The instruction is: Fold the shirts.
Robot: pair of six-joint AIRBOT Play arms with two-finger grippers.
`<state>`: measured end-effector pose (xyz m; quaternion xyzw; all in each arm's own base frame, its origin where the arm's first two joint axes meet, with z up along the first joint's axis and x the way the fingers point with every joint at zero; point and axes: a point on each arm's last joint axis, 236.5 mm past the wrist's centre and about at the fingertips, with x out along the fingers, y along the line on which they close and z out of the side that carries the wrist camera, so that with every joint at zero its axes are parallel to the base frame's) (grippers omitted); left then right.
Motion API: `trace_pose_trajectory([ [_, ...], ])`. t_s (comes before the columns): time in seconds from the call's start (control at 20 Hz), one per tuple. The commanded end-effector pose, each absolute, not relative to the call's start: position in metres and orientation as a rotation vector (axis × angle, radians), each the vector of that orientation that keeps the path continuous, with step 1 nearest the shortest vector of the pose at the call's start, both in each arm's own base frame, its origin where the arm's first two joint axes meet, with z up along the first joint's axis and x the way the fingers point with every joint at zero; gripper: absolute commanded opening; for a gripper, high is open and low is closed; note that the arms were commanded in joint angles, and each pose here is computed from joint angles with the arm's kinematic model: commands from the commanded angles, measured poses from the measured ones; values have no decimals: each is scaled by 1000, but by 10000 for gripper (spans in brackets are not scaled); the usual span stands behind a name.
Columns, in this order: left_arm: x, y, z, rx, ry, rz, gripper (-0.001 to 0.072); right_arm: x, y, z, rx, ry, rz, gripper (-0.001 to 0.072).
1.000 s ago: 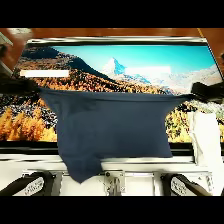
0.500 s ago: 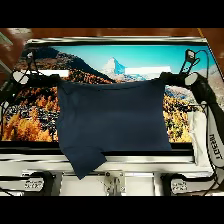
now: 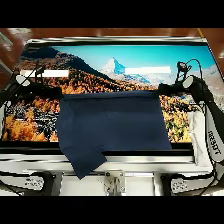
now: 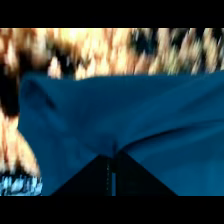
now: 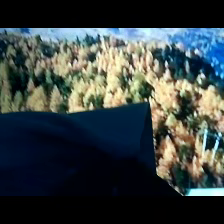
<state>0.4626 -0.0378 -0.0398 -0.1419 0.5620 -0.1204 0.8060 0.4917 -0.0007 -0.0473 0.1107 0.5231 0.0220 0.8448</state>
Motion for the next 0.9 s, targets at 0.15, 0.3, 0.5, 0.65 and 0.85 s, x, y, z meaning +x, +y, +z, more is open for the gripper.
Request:
trace_pose_trajectory([
  [0.15,366,-32,-64,-372,1600,-284,39,407,-11,-91,278,1503,50,73],
  [0.3,360,-41,-67,-367,1624,-294,41,419,5,-96,337,1469,75,100],
  [0.5,338,-42,-55,-389,1715,-335,414,420,4,-69,320,1459,119,561],
  [0.65,325,-23,-25,-424,1681,-307,414,374,-52,-32,75,1586,57,561],
  [0.85,256,-14,-24,-522,1677,-229,604,324,-83,-14,231,1577,-7,561],
])
